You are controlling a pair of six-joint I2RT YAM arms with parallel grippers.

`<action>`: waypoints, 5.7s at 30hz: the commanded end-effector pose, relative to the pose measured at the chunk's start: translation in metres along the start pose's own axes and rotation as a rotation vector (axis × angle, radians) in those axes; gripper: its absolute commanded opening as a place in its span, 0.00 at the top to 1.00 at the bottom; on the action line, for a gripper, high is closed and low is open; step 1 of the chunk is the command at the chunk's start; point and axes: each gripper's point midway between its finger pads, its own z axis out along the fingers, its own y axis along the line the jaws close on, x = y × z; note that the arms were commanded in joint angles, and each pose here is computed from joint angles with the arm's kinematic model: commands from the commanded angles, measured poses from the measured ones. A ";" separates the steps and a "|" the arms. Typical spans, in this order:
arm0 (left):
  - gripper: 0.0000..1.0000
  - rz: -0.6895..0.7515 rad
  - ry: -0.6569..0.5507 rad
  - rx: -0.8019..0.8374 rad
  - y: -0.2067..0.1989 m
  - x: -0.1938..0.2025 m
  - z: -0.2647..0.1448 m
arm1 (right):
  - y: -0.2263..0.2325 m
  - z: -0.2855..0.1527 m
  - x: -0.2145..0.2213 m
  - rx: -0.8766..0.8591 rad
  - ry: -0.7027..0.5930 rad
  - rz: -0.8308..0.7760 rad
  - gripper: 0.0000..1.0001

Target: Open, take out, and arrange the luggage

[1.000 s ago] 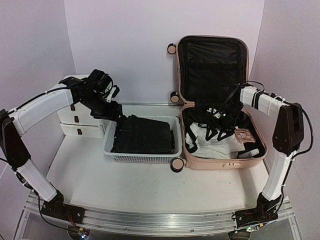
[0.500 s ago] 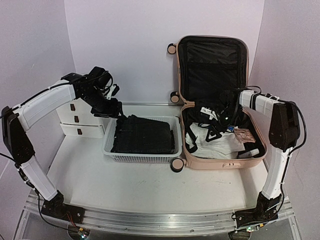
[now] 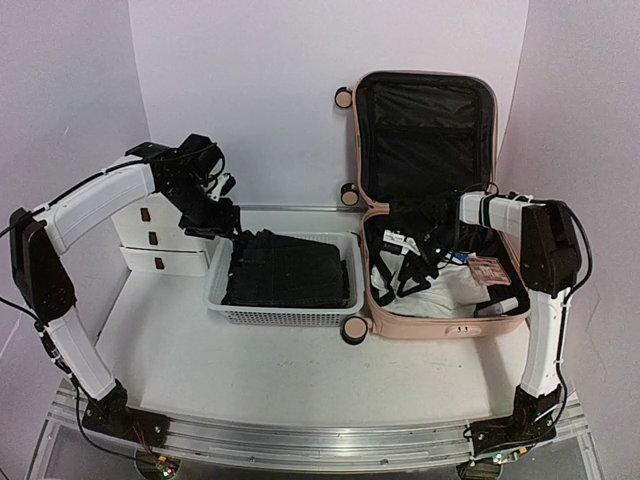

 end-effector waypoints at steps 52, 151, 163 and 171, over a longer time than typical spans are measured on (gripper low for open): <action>0.35 -0.034 -0.020 0.038 -0.006 -0.032 0.007 | -0.018 -0.034 0.003 0.084 -0.100 0.183 1.00; 0.35 -0.073 -0.471 0.255 -0.010 0.034 -0.116 | 0.130 0.063 -0.292 -0.013 -0.477 -0.633 1.00; 0.35 0.001 -0.582 0.342 -0.015 0.059 -0.125 | 0.117 0.135 -0.282 0.020 -0.377 -0.869 1.00; 0.34 -0.019 -0.596 0.339 -0.011 0.063 -0.123 | 0.133 0.144 -0.286 -0.059 -0.420 -0.980 1.00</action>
